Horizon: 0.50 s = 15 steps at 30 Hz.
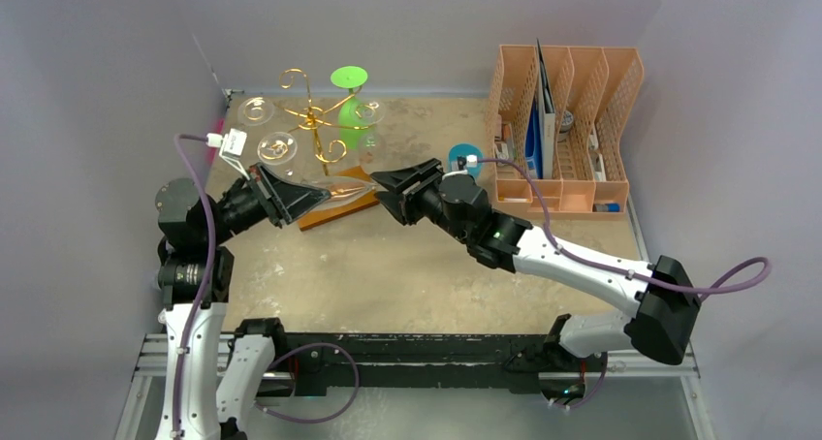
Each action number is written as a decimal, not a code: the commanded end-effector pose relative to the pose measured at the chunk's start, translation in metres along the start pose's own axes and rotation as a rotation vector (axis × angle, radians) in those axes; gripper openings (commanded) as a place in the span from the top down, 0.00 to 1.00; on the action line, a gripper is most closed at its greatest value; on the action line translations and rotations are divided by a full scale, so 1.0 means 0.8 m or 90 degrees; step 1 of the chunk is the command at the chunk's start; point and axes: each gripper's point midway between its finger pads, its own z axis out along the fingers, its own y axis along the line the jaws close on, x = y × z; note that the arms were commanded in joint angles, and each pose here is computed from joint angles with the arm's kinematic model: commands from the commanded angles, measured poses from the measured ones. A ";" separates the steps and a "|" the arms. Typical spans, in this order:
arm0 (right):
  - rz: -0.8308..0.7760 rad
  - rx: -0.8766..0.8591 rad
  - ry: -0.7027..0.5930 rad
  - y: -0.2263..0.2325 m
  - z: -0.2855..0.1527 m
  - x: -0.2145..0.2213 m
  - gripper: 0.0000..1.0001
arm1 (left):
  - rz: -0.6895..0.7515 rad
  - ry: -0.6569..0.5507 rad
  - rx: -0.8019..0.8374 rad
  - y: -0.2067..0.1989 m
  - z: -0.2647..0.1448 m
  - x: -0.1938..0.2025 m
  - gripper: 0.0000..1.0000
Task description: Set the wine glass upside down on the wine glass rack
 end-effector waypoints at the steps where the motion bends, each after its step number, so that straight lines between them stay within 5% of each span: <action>1: 0.038 -0.061 -0.017 0.053 0.002 -0.002 0.52 | 0.028 0.000 0.036 -0.018 -0.003 0.001 1.00; 15: 0.062 -0.057 -0.014 0.059 0.003 0.000 0.83 | 0.029 0.005 0.037 -0.016 -0.006 0.010 1.00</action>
